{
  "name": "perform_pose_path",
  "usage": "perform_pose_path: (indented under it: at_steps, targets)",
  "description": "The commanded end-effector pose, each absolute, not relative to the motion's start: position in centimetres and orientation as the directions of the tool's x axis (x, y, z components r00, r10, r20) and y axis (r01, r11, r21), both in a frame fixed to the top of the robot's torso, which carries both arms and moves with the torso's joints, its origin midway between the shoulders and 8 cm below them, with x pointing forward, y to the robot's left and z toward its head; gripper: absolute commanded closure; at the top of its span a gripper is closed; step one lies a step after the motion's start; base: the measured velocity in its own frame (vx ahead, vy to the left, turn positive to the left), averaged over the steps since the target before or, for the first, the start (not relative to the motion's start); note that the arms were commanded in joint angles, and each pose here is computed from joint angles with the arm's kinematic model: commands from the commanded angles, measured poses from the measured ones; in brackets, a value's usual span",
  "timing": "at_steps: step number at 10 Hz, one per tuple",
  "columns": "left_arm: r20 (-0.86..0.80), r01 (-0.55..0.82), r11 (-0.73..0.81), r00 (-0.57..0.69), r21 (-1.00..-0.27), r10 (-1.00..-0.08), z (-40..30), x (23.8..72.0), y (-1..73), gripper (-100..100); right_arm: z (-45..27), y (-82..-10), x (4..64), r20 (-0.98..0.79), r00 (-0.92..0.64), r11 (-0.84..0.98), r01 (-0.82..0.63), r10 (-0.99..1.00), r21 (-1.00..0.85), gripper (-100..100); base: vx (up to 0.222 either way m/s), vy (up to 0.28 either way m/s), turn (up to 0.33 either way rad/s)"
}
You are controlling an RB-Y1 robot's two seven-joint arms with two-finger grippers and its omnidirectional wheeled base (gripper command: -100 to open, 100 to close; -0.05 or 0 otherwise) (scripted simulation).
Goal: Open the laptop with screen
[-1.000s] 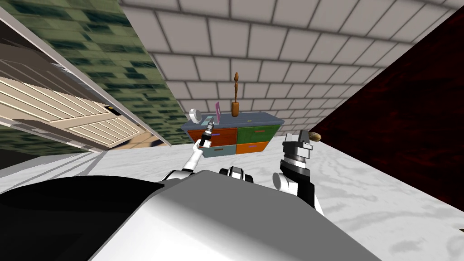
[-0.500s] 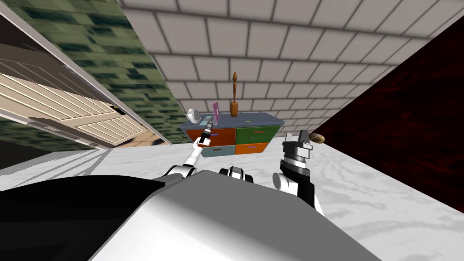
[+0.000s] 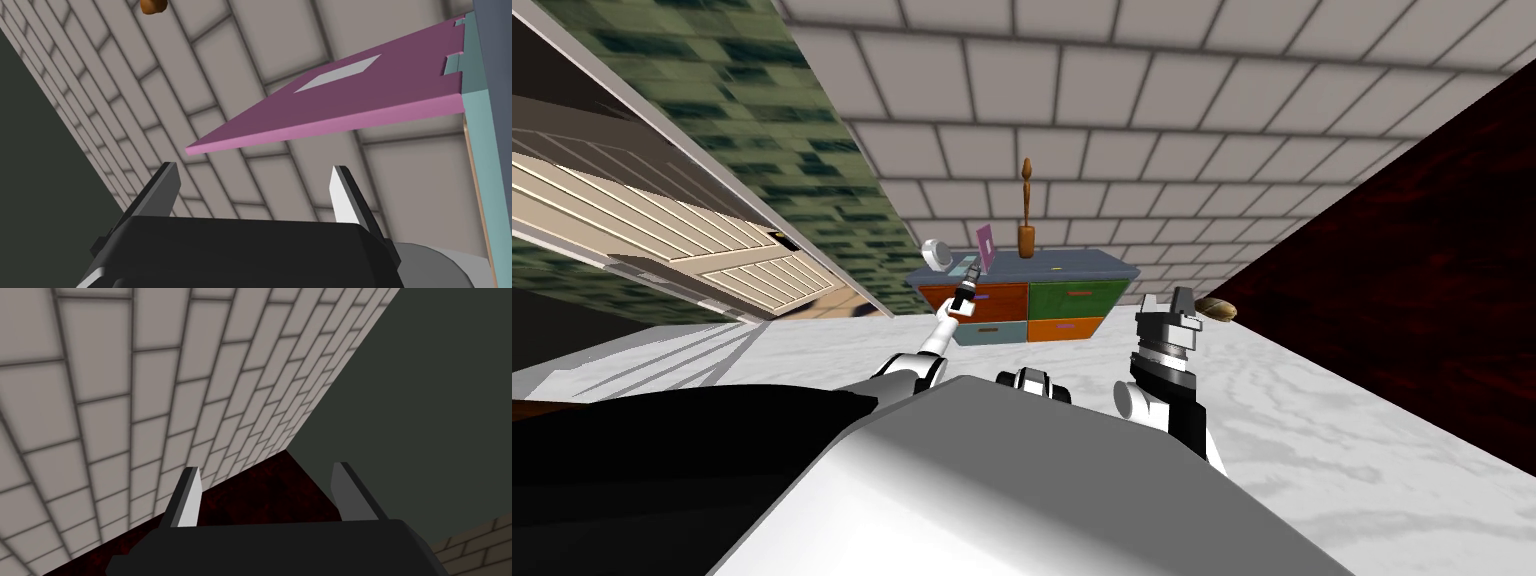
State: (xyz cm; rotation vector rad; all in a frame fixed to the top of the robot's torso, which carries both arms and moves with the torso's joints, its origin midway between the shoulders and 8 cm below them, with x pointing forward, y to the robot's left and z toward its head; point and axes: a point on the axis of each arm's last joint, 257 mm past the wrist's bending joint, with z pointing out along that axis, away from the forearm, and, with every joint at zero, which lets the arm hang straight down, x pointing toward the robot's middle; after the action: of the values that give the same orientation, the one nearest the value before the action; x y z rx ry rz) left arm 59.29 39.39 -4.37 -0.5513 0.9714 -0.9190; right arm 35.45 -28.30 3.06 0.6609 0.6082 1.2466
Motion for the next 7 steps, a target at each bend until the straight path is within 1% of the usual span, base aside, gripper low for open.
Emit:
perform_pose_path:
  at_steps: [1, 4, 7]
  targets:
    - [-0.463, 0.38, 0.53, 0.26, -0.758, -0.848, -4.5, 60.1, 40.6, -100, 3.1, -28.3, 35.4, -0.059, 0.213, 0.186, -0.646, 0.975, 0.74, 0, 0.024, -0.067, 0.028]
    - [-0.474, 0.35, 0.547, 0.276, -0.761, -0.836, -4.3, 61.2, 42.4, -100, 3.1, -28.3, 35.4, -0.059, 0.213, 0.186, -0.646, 0.975, 0.74, 0, 0.028, -0.062, 0.041]
    - [-0.486, 0.315, 0.565, 0.297, -0.763, -0.822, -3.7, 62.2, 44.6, -100, 3.1, -28.3, 35.4, -0.059, 0.213, 0.186, -0.646, 0.975, 0.74, 0, 0.033, -0.113, 0.053]
